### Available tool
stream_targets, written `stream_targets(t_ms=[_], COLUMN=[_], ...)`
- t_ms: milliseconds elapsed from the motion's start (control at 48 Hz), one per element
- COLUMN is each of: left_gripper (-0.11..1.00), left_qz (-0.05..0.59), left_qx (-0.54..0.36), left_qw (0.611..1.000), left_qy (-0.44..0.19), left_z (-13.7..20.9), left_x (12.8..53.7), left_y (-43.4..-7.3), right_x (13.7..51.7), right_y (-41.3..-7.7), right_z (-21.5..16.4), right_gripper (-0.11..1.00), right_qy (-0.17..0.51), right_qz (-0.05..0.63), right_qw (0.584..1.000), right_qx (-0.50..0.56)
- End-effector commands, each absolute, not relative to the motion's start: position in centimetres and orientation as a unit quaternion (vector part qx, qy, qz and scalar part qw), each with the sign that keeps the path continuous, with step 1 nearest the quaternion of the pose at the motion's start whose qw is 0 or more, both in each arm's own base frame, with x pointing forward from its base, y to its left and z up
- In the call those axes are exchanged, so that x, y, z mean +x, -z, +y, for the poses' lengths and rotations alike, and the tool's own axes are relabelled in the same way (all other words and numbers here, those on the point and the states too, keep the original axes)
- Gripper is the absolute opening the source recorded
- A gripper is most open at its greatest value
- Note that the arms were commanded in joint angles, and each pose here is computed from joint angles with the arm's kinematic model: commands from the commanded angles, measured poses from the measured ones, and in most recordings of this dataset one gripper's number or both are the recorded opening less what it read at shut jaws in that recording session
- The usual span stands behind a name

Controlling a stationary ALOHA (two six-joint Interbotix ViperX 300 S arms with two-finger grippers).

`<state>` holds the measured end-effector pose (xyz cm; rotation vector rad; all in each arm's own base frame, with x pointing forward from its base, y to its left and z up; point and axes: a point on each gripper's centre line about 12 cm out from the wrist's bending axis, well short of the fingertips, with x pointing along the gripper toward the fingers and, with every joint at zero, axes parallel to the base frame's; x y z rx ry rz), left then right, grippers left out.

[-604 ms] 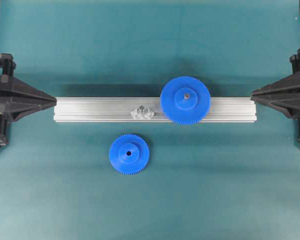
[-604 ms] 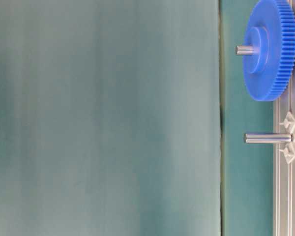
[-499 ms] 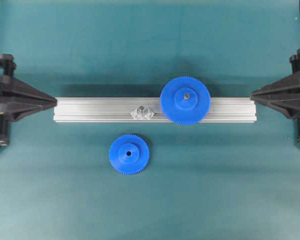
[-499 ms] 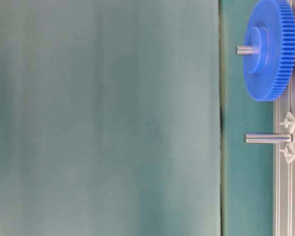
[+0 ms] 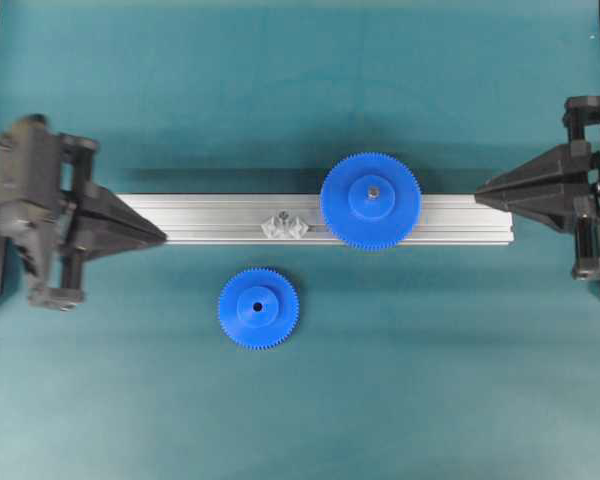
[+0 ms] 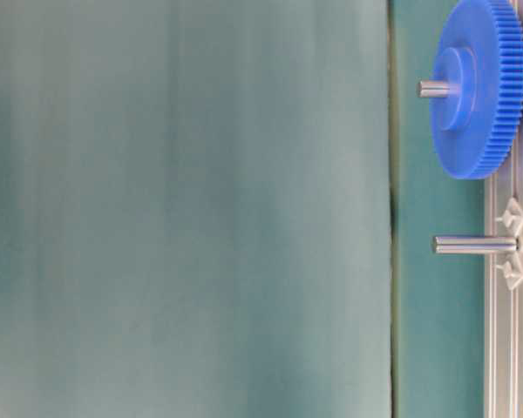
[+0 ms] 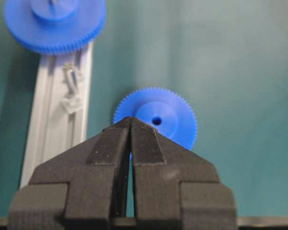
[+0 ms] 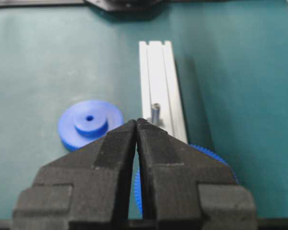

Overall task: Find the location of the shaft and insert the small gear.
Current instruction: 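Move the left gripper toward the small blue gear on the table, then grasp the small blue gear by its hub with the left gripper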

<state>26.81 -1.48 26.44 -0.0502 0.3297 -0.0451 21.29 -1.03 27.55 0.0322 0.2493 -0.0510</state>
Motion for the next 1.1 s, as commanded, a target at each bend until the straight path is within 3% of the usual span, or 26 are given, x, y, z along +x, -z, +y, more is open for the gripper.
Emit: stream_targets(t_ms=[0,229,479,645,770,957,1041,1082], left_gripper=[-0.01,-0.01,-0.01,0.07,0.28,0.80,0.93,0.94], left_qz=[0.173,0.243,0.277,0.295,0.307,0.330,0.350,0.360], left_qx=[-0.026,-0.041,-0.043,-0.043,-0.039,-0.036,-0.034,-0.032], left_qw=[0.984,0.968,0.959,0.953,0.949,0.942,0.935,0.931], left_qy=[0.031,0.043,0.050,0.048,0.051,0.050,0.048,0.048], left_z=[-2.1,-3.7,-4.8,-4.9,-5.3,-5.6,-5.6,-5.7], left_x=[28.6,31.5,33.4,34.2,35.1,36.6,37.0,37.3], left_y=[-26.9,-23.9,-22.5,-21.3,-20.4,-18.8,-17.6,-17.2], right_x=[21.4,21.1,20.6,20.3,20.2,20.1,20.1,20.1], right_y=[-28.3,-27.2,-25.9,-25.2,-24.9,-24.5,-24.4,-24.4], right_z=[-1.5,-1.7,-2.0,-2.0,-2.0,-2.1,-2.1,-2.1], right_gripper=[0.12,0.12,0.12,0.12,0.12,0.12,0.12,0.12], right_qy=[0.036,0.043,0.049,0.050,0.050,0.052,0.052,0.053], right_qz=[0.115,0.163,0.217,0.236,0.240,0.243,0.245,0.245], right_qw=[0.993,0.985,0.975,0.970,0.969,0.968,0.968,0.968], right_qx=[0.019,0.022,0.027,0.029,0.030,0.030,0.030,0.032])
